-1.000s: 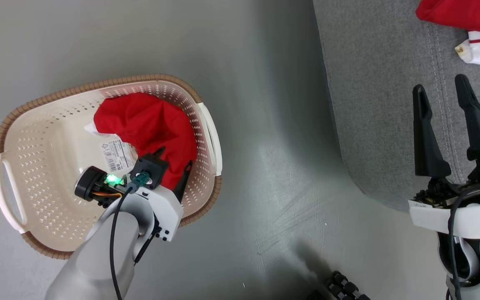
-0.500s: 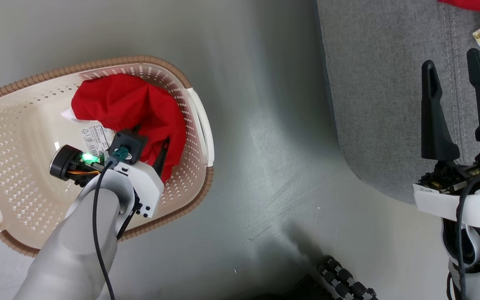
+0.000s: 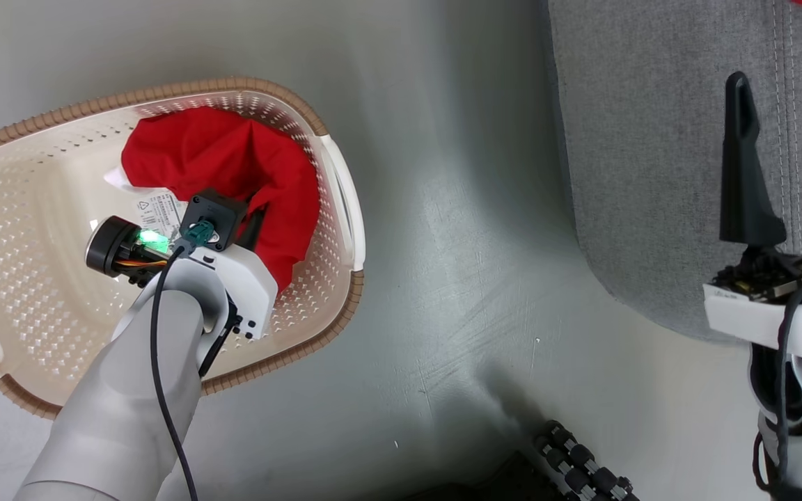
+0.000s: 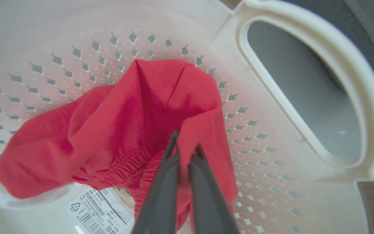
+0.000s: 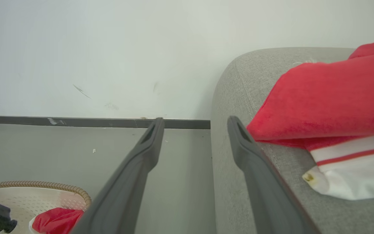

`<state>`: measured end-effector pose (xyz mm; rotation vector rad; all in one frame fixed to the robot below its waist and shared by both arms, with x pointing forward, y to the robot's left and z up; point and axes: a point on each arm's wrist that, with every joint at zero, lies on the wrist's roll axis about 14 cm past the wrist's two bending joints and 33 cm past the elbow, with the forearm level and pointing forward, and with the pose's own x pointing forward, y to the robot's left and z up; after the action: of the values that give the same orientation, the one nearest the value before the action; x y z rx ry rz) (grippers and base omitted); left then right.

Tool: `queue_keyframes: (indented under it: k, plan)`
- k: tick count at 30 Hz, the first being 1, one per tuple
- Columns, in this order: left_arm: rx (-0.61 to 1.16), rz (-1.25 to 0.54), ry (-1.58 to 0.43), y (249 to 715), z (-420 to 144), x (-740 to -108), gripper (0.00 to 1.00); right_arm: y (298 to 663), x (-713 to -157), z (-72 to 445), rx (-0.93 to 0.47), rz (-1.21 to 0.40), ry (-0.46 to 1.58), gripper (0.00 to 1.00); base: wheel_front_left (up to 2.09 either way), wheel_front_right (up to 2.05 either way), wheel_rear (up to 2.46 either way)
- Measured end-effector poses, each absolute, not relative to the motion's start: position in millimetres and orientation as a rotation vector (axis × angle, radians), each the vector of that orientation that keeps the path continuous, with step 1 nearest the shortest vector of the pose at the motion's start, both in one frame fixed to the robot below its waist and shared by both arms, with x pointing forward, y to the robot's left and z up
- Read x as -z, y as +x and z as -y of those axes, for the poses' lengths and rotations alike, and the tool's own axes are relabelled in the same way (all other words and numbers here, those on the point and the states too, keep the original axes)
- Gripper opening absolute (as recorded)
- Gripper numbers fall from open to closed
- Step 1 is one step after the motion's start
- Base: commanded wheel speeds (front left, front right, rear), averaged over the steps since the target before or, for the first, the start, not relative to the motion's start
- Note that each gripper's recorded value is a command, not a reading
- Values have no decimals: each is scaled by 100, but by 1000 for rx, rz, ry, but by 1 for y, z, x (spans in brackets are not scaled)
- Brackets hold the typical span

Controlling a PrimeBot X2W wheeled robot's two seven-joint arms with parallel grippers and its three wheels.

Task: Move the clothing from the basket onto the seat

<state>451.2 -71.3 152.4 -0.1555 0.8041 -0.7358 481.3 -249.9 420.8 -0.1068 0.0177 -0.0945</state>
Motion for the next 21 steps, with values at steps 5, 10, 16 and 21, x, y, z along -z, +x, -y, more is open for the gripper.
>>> queue_keyframes:
  k: [5, 10, 16, 21]
  plan:
    - [723, -768, -161, 456, 67, -159, 0, 489, -428, 251, 94, 15, -106, 100, 0, 0, 0]
    - [696, -736, -168, 464, 60, -167, 0, 491, -429, 249, 92, 23, -94, 100, 0, 0, 0]
    - [662, -693, -174, 476, 51, -181, 0, 493, -435, 248, 91, 39, -82, 100, 0, 0, 0]
    - [638, -646, -172, 484, 41, -197, 0, 497, -443, 244, 81, 64, -76, 100, 0, 0, 0]
